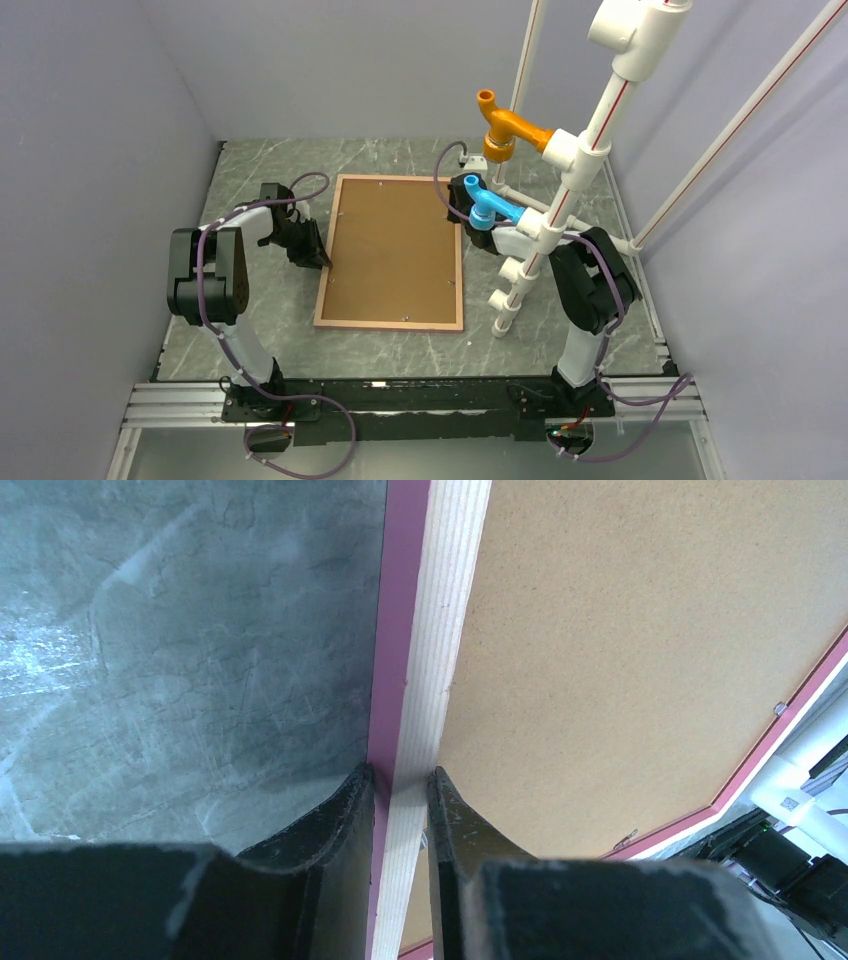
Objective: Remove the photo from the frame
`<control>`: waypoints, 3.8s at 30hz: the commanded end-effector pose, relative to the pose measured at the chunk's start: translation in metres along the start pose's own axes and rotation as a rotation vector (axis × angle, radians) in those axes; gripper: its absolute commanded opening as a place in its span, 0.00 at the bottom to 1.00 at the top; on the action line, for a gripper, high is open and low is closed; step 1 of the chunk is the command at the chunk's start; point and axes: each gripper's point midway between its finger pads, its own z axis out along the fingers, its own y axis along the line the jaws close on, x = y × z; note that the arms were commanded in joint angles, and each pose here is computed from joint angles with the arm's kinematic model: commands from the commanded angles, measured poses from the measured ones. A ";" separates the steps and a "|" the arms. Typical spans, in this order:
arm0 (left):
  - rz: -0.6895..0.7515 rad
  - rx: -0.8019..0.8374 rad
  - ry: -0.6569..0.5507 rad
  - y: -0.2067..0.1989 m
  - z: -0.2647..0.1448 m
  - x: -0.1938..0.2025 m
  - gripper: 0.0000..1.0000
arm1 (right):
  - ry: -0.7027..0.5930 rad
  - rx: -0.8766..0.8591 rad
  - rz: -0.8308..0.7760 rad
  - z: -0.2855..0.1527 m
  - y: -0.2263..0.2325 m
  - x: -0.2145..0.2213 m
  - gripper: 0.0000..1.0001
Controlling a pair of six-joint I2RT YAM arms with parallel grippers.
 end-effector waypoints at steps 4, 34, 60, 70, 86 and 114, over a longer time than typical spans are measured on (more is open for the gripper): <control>0.004 0.043 0.022 -0.010 0.003 0.003 0.00 | -0.041 -0.052 0.054 -0.032 -0.003 -0.043 0.00; 0.022 0.040 0.037 -0.018 0.005 0.007 0.00 | 0.513 -0.175 -0.154 -0.114 0.000 0.057 0.00; 0.017 0.034 0.047 -0.016 0.008 0.007 0.00 | 0.659 -0.217 -0.196 -0.146 0.003 0.090 0.00; 0.017 0.034 0.047 -0.016 0.008 0.007 0.00 | 0.630 -0.332 -0.133 -0.155 0.026 0.079 0.00; -0.107 0.035 0.045 -0.012 0.017 0.024 0.00 | 0.260 -0.257 0.116 -0.156 -0.005 -0.012 0.00; -0.743 0.110 -0.360 0.002 -0.029 0.063 0.00 | 0.280 -0.249 0.124 -0.179 -0.030 0.000 0.00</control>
